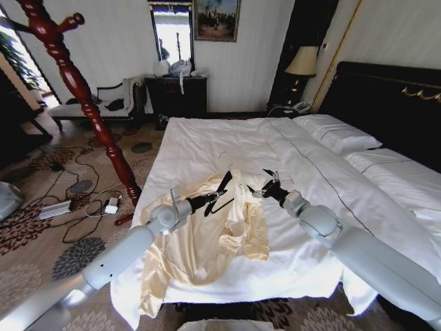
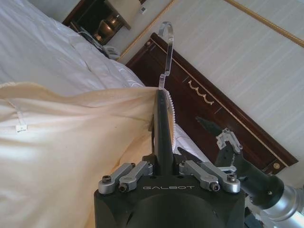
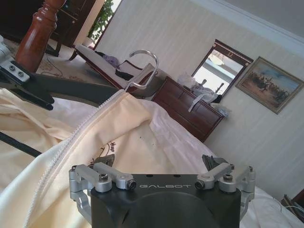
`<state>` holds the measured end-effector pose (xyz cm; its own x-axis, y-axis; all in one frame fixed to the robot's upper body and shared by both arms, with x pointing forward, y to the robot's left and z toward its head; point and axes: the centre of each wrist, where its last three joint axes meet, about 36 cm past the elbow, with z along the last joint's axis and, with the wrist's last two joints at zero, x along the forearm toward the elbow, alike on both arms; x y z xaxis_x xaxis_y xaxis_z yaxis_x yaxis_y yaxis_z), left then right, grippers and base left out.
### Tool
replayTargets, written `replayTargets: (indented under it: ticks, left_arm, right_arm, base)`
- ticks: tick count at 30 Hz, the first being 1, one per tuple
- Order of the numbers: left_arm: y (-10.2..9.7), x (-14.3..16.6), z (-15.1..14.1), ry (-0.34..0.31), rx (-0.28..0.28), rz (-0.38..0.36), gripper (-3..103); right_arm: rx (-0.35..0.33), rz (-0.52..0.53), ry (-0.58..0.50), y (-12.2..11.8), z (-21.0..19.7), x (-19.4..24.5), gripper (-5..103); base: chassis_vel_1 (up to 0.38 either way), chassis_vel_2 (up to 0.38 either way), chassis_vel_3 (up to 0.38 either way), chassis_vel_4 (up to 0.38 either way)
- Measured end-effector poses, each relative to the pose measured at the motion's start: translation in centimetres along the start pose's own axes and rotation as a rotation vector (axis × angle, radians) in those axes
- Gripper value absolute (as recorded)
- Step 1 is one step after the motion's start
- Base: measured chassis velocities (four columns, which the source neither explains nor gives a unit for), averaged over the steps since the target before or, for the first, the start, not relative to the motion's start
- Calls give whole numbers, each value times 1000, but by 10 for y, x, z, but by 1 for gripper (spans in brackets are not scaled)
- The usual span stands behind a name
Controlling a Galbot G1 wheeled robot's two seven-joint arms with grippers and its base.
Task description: Pick up the clothes from the bed and hang them on the clothes hanger.
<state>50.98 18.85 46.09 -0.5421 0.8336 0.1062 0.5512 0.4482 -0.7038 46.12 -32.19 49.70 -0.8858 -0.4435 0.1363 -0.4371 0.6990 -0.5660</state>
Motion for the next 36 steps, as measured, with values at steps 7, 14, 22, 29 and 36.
replayTargets:
  ticks: [7,14,22,29,36]
  left_arm:
    - [-7,-6,9,20,6,19,18]
    - [-9,-3,15,32,9,20,18]
    - [-8,6,22,42,5,10,18]
    - [-7,8,23,43,5,5,18]
    - [-6,7,22,40,5,4,18]
  right_arm:
    - [-3,0,2,9,8,-19,100]
    - [23,-1,-1,12,17,-38,100]
    - [19,-4,26,21,32,-58,100]
    - [19,-1,30,23,36,-62,87]
    - [30,-3,26,23,38,-61,60]
  base:
    - [0,0,0,0]
    - [0,0,0,0]
    - [0,0,0,0]
    - [0,0,0,0]
    - [0,0,0,0]
